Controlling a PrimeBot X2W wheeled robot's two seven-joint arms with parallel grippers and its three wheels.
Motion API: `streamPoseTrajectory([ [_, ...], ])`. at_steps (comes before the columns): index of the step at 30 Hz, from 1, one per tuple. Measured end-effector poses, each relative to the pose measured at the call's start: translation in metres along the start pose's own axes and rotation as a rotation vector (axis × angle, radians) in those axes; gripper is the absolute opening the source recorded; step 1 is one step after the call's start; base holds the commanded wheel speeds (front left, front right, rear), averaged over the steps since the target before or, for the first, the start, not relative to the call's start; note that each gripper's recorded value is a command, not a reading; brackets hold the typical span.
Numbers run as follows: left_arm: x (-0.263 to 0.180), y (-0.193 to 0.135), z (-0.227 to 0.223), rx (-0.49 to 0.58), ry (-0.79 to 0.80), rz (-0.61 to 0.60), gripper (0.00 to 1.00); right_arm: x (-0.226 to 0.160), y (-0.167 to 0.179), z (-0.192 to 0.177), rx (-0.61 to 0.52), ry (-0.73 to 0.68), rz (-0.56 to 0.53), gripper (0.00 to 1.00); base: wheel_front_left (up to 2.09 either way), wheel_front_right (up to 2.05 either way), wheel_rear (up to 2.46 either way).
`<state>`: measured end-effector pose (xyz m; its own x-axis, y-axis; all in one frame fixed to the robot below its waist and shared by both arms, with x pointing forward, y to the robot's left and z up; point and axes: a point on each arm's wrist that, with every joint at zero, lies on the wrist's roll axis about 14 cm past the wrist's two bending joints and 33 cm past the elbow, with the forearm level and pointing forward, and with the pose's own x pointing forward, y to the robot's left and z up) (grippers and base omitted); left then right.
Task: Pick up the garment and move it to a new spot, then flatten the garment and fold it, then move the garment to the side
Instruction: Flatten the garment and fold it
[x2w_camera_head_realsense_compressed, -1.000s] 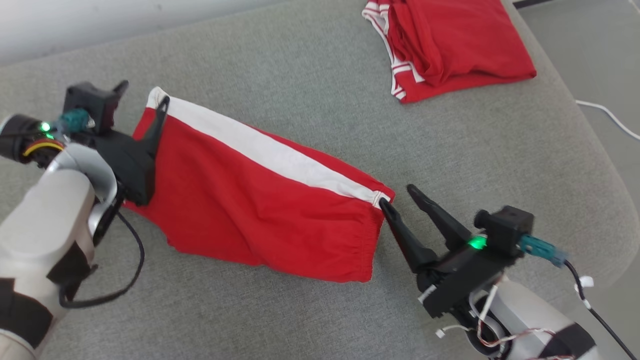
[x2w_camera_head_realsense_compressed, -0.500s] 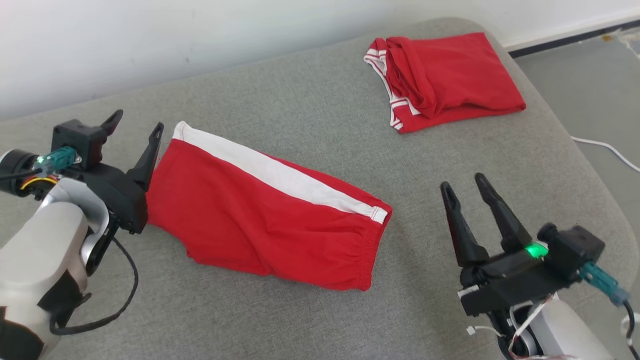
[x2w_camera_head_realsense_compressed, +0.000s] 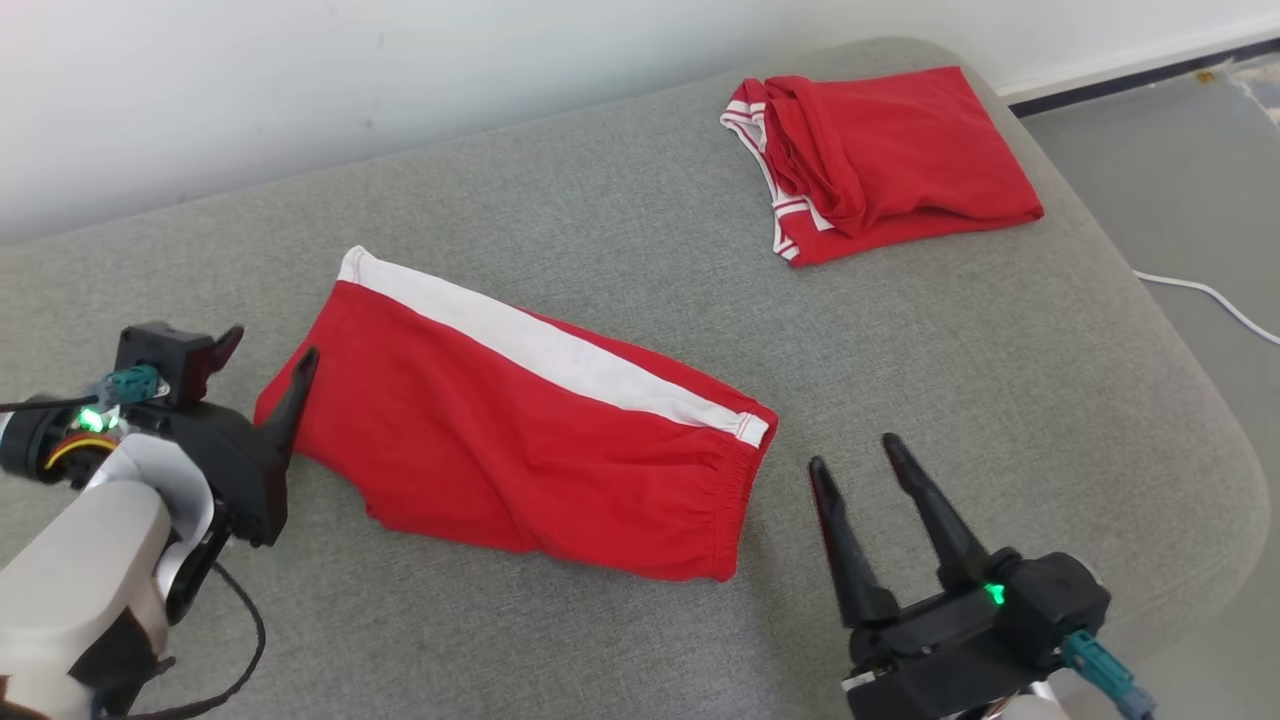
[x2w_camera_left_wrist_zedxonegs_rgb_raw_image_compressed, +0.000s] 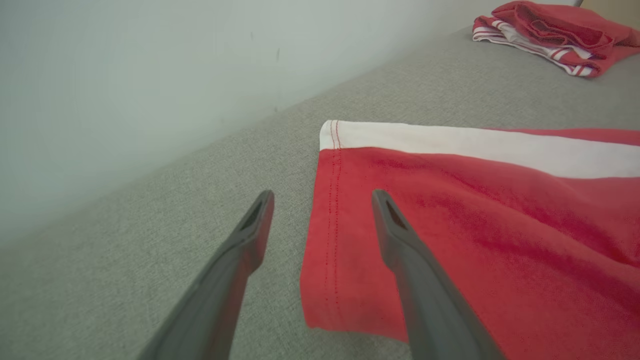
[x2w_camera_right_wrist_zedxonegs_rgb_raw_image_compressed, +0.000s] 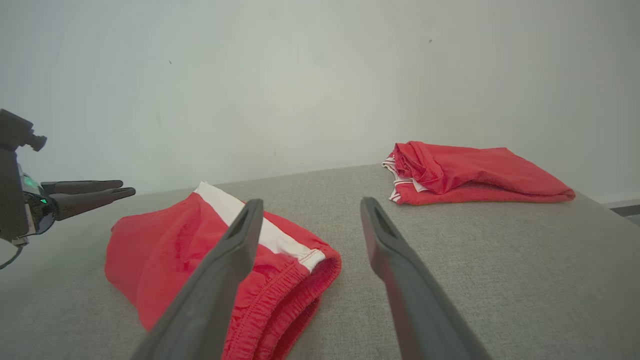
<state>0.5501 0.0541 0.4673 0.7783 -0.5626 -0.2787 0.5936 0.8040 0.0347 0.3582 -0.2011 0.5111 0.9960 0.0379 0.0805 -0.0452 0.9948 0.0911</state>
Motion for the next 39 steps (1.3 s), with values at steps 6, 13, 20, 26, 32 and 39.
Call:
streamPoseTrajectory([
  [6, -0.002, 0.004, -0.038, -0.024, 0.167, -0.007, 1.00, -0.001, 0.004, -0.009, 0.018, 0.024, -0.011, 1.00, 0.00, 0.00, 0.00],
  [13, 0.000, 0.010, -0.060, -0.058, 0.270, 0.003, 1.00, -0.002, -0.002, -0.013, 0.015, 0.038, -0.033, 1.00, 0.00, 0.00, 0.00],
  [20, 0.003, -0.003, -0.078, -0.155, 0.374, -0.020, 0.33, -0.004, -0.004, -0.018, 0.017, 0.055, -0.040, 1.00, 0.00, 0.00, 0.00],
  [26, -0.001, -0.015, -0.072, -0.180, 0.367, -0.051, 0.00, -0.001, 0.001, -0.018, 0.022, 0.054, -0.024, 1.00, 0.00, 0.00, 0.00],
  [32, -0.010, -0.014, -0.050, -0.178, 0.258, -0.040, 0.00, 0.001, 0.007, -0.014, 0.025, 0.037, 0.007, 1.00, 0.00, 0.00, 0.00],
  [39, -0.035, -0.010, -0.036, -0.195, 0.144, 0.004, 0.00, 0.001, 0.013, -0.010, 0.033, 0.023, 0.031, 1.00, 0.00, 0.00, 0.00],
])
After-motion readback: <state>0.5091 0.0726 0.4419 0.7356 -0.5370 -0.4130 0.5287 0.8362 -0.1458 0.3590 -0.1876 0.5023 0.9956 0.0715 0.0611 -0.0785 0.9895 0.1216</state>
